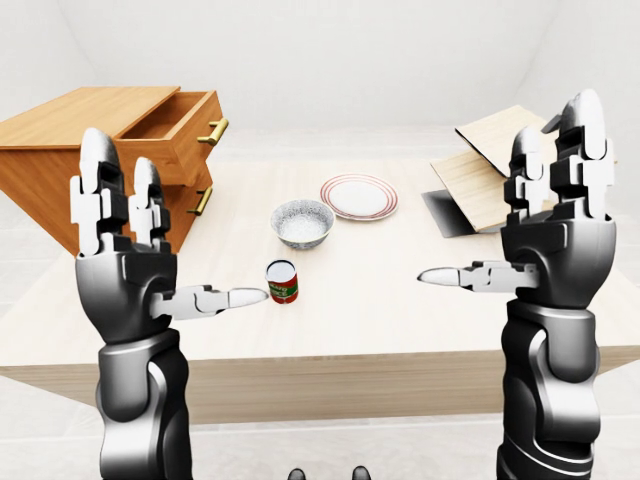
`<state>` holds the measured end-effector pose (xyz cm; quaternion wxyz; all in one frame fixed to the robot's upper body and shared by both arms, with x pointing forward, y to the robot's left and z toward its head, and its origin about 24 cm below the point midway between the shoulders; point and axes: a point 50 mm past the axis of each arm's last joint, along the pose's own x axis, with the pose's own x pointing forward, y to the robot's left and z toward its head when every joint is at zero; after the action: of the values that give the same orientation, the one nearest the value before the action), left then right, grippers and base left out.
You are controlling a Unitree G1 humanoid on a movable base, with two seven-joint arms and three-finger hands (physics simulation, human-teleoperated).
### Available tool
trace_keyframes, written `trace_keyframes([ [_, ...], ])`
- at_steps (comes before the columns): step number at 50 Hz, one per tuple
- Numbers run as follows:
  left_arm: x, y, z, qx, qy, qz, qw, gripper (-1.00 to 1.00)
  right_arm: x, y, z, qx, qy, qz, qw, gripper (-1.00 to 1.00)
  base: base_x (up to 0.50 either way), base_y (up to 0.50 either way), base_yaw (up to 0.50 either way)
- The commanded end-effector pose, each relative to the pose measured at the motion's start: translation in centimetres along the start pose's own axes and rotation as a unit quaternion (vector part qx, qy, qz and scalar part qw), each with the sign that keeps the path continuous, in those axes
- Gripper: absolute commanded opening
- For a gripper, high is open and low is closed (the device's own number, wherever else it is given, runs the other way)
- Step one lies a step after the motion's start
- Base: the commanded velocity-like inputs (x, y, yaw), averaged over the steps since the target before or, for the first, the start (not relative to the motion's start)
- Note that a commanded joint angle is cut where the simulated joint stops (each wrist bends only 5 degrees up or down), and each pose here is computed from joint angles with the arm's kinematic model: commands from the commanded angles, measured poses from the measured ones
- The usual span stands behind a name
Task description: Close the top drawer of the cabinet.
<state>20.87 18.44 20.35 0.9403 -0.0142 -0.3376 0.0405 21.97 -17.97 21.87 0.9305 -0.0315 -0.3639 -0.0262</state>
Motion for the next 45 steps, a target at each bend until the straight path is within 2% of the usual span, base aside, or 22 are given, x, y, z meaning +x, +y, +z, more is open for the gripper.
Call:
trace_keyframes([
  [1,0.2,0.3,1.5,-0.008,-0.036,0.008,0.999,1.00,0.3,-0.2,0.8,0.003,-0.021,-0.005,1.000,1.00,0.00,0.00,0.00],
  [7,0.2,0.3,1.5,-0.003,-0.035,0.007,0.999,1.00,0.1,0.1,0.2,-0.011,-0.005,0.003,1.000,1.00,0.00,0.00,0.00],
  [11,0.2,0.2,1.4,0.022,-0.031,0.002,0.999,1.00,0.0,0.4,0.4,-0.012,-0.008,0.008,1.000,1.00,0.00,0.00,0.00],
  [14,0.0,0.4,1.5,-0.005,-0.032,0.000,0.999,1.00,0.0,0.3,0.0,-0.010,-0.001,0.004,1.000,1.00,0.00,0.00,0.00],
  [20,0.0,0.3,1.7,-0.002,-0.036,-0.003,0.999,1.00,-0.2,0.5,-0.2,-0.009,0.007,0.011,1.000,1.00,0.00,0.00,0.00],
  [21,-0.1,0.3,1.8,-0.003,-0.038,-0.002,0.999,1.00,-0.4,0.6,0.0,0.012,0.004,0.024,1.000,1.00,0.21,0.00,0.00],
  [33,0.0,0.4,1.7,0.002,-0.035,-0.002,0.999,1.00,-0.4,0.8,0.0,0.004,0.005,0.024,1.000,1.00,0.50,0.03,0.00],
  [45,0.0,0.4,1.5,0.002,-0.031,0.001,1.000,1.00,-0.5,0.7,0.0,0.000,0.005,0.021,1.000,1.00,0.32,0.46,0.00],
])
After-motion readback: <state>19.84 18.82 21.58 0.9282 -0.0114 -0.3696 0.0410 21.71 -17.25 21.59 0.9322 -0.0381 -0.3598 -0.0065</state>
